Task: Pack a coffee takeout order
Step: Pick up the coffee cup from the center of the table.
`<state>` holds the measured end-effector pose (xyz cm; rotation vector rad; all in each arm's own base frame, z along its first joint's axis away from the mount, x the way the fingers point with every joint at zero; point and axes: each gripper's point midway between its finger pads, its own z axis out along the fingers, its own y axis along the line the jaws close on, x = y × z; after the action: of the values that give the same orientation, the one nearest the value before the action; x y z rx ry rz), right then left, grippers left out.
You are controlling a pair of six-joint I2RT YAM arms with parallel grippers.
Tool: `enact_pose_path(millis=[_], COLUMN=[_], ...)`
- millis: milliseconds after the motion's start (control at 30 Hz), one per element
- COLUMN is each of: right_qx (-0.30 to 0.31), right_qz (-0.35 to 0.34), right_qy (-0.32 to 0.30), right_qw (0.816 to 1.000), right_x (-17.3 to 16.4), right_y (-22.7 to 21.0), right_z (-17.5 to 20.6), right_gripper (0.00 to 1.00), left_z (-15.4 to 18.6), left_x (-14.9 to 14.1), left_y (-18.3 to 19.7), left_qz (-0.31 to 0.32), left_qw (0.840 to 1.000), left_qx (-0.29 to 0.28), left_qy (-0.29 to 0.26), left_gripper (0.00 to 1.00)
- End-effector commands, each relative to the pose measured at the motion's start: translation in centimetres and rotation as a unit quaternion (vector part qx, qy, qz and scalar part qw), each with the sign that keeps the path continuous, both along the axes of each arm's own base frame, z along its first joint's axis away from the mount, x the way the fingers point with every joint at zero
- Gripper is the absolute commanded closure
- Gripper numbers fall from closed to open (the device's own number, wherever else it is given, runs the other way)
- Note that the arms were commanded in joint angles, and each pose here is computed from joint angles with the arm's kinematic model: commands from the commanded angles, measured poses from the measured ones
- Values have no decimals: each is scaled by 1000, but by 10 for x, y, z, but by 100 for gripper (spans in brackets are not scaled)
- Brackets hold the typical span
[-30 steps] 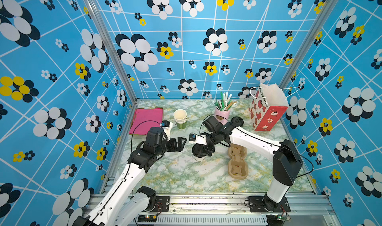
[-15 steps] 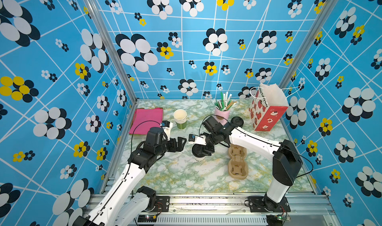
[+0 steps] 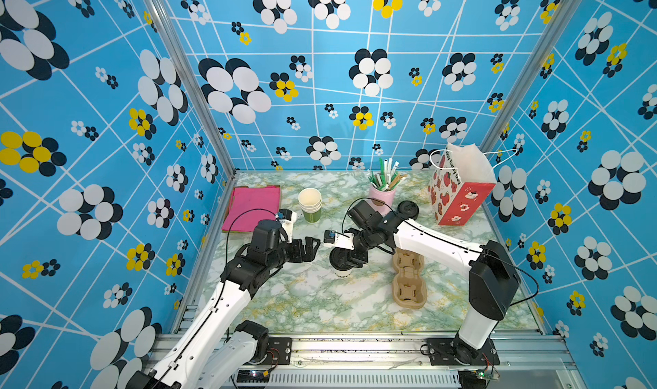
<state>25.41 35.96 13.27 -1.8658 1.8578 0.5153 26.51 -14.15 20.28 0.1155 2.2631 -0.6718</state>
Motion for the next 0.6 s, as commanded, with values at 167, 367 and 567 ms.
enact_pose_path(millis=[167, 367, 567], right_qx=[16, 29, 33], right_qz=[-62, -111, -164], right_qy=[-1, -1, -5], right_qw=[998, 993, 986], right_x=[25, 55, 89], right_y=[-8, -17, -24], right_z=[13, 22, 27], right_gripper=[32, 32, 32], left_z=[0, 0, 1], left_x=[1, 2, 3], left_y=[4, 4, 3], left_qz=[9, 10, 8], left_qw=[1000, 1000, 1000], left_qx=[0, 0, -3], left_qy=[-4, -5, -5], left_gripper=[1, 1, 1])
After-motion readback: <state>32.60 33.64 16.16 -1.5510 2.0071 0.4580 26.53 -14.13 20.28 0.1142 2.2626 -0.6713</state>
